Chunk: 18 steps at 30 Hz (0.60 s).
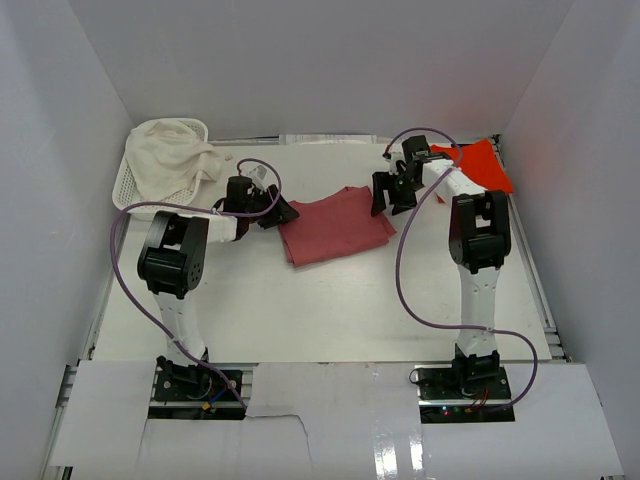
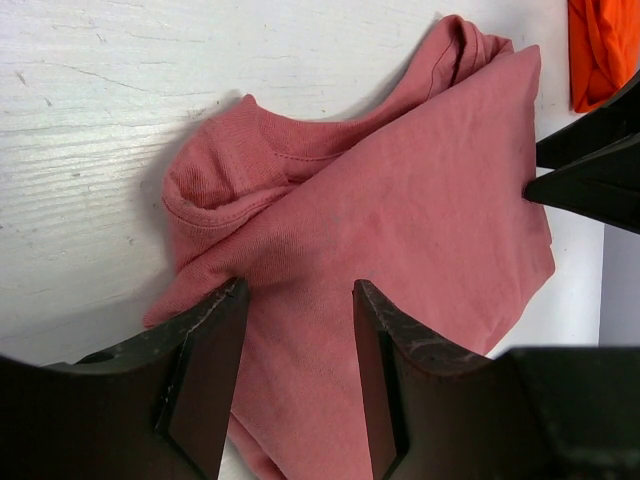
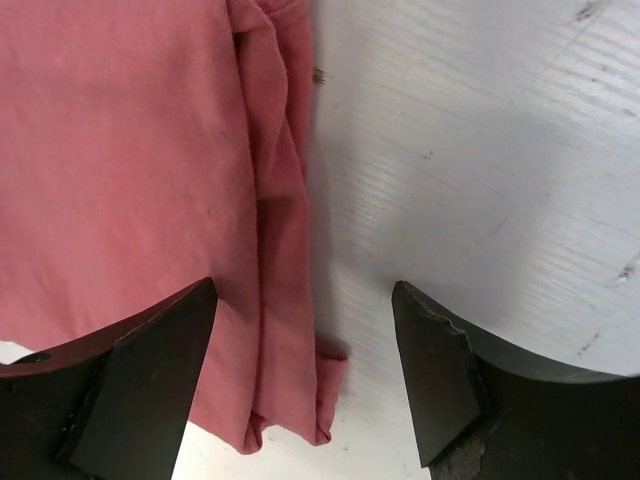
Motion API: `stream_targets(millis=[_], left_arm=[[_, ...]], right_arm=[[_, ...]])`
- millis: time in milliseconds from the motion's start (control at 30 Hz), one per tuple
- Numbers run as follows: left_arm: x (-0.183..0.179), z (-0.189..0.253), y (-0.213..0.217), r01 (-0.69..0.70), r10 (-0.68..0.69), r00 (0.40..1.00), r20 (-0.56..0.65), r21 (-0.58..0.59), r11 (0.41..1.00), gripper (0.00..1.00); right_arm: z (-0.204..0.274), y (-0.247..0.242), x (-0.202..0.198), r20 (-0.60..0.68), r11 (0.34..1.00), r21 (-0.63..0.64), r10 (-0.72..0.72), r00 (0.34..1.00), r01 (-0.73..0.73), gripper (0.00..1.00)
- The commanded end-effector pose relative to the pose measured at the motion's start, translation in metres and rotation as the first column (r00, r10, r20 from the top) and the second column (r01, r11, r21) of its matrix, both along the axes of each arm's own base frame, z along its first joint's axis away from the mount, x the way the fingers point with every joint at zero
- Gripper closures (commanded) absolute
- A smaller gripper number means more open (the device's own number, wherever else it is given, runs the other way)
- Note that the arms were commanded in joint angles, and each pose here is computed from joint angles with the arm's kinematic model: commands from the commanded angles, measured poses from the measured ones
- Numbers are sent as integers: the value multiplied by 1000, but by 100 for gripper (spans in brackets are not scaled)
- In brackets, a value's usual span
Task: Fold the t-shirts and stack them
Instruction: Put the neatly folded tshirt into the corner of the board with the right arm
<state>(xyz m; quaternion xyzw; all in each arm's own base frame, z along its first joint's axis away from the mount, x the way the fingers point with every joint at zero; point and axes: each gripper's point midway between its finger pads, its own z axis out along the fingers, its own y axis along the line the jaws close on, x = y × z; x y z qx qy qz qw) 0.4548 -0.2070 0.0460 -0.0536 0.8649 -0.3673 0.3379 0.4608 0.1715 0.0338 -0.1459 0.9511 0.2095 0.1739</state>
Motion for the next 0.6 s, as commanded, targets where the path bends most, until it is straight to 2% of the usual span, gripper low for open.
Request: stream_targets(millis=[0,167,433,533,567], left_arm=[[6,-1,1,-4,4,1000,18,29,1000,43],[7,-1,1,-4,4,1000,17,24,1000,43],[8,-1,1,-6,6,1000,19,28,1000,43],[8,-1,2,-9,9,1000,20,29,1000,43],[8,0,2,-8,7,1000,19,28,1000,43]], right_arm=[[-20,10,-20,-83,998,62,12,996,-7,23],[-19,21,-33,-108,995,98,36,993,-26,25],[-24,33,-53,-157,995,72,76,985,-65,28],[-27,31,-54,-170,996,59,71,983,-62,41],[-28,31,-56,-181,996,56,72,981,-62,50]])
